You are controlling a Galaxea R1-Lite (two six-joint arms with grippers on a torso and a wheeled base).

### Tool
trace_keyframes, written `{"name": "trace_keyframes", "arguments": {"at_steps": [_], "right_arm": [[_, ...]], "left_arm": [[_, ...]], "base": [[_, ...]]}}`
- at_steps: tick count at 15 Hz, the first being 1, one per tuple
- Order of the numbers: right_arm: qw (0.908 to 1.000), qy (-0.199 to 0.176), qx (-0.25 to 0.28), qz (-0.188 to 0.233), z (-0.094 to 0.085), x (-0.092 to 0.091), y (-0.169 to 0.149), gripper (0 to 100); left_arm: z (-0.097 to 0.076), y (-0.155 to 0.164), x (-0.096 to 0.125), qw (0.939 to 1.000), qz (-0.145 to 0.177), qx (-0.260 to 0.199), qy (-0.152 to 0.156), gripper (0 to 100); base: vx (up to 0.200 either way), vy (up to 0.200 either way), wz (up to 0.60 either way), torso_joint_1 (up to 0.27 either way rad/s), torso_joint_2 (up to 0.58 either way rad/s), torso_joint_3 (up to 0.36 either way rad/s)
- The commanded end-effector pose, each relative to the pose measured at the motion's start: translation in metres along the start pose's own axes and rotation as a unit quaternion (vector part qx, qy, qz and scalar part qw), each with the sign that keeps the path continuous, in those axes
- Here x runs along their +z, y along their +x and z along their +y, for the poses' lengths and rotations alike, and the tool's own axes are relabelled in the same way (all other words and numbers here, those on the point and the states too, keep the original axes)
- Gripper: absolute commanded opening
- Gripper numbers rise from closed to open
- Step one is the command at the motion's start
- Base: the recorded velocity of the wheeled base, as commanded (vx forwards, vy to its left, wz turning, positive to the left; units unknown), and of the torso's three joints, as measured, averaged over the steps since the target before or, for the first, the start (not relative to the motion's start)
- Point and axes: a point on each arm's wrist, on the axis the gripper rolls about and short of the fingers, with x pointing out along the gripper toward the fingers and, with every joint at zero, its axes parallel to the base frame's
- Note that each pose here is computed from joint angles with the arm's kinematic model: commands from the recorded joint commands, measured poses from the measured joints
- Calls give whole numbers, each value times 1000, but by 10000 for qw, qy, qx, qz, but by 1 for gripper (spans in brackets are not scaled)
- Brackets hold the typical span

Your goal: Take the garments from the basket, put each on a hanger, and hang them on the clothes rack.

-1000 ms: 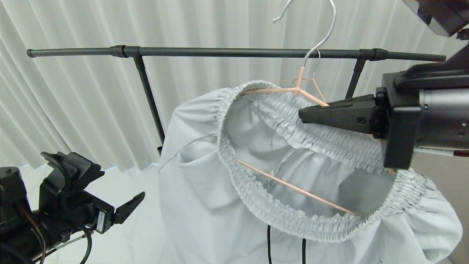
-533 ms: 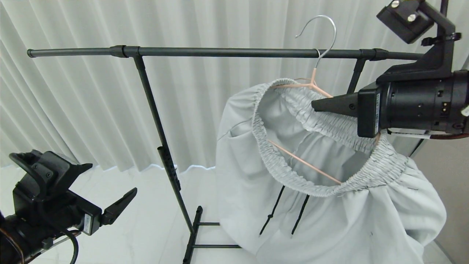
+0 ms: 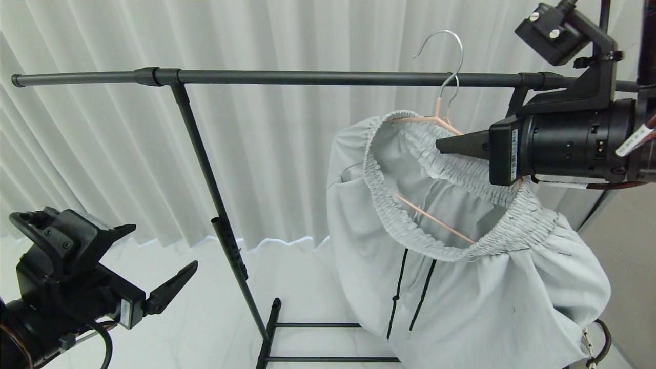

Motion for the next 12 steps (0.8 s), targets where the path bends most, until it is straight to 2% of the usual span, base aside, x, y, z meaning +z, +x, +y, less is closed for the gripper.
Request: {"name": "trace_keyframes", "arguments": {"at_steps": [1, 10, 12], "right_arm": [[10000, 10, -33, 33, -2, -1, 4, 0], [9998, 45, -141, 96, -9, 1, 29, 0], [9996, 67, -219, 183, -14, -3, 36, 0]], "left_arm": [[-1, 0, -1, 10000, 19, -27, -1, 100], [-3, 0, 0, 10000, -28, -87, 16, 100], [-4, 0, 1, 9999, -38, -108, 20, 100]], "base": [[200, 0, 0, 2, 2, 7], [200, 0, 0, 2, 1, 3], [0, 0, 0, 0, 0, 0]]}}
